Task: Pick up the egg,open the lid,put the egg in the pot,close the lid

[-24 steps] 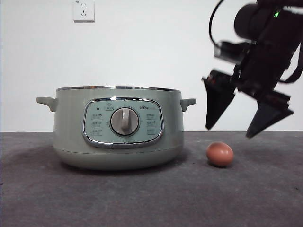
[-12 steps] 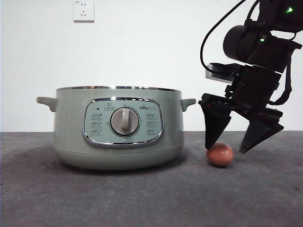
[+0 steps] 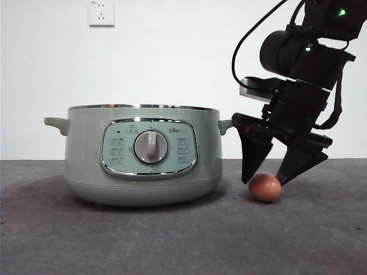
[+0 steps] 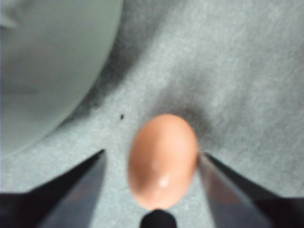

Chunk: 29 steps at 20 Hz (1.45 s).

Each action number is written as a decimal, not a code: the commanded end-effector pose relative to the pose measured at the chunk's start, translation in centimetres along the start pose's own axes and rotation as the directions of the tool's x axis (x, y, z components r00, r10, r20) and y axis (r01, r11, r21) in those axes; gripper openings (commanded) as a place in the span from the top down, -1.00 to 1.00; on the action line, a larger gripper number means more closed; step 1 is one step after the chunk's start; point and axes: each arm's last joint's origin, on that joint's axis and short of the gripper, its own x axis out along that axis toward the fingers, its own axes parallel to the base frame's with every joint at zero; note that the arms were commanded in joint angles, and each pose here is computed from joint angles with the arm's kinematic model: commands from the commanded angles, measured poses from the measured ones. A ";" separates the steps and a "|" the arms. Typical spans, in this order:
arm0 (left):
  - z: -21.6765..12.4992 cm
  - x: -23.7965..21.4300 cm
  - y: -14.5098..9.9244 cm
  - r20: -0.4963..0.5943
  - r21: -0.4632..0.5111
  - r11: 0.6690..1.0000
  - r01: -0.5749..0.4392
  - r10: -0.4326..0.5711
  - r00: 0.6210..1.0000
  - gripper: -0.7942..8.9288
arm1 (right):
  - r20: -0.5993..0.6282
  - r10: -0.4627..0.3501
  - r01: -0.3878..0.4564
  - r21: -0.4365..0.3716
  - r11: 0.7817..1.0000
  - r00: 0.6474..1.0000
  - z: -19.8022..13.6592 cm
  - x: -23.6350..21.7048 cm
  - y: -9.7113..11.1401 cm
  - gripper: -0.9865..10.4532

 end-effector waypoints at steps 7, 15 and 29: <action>0.2 -0.9 -0.2 0.065 0.005 1.000 0.000 0.000 0.998 0.85 | -0.027 -0.001 0.002 0.029 1.000 1.000 -0.2 1.0 -0.1 0.84; 0.2 -0.9 -0.2 0.065 0.014 1.000 -0.001 0.000 0.998 0.85 | 0.099 -0.012 0.011 0.013 1.000 0.995 0.3 -5.0 0.8 0.84; 0.2 -0.9 -0.2 0.066 0.028 1.000 0.003 -0.005 0.998 0.85 | 0.426 0.166 -0.058 -0.255 0.965 0.889 9.8 -14.2 10.1 0.85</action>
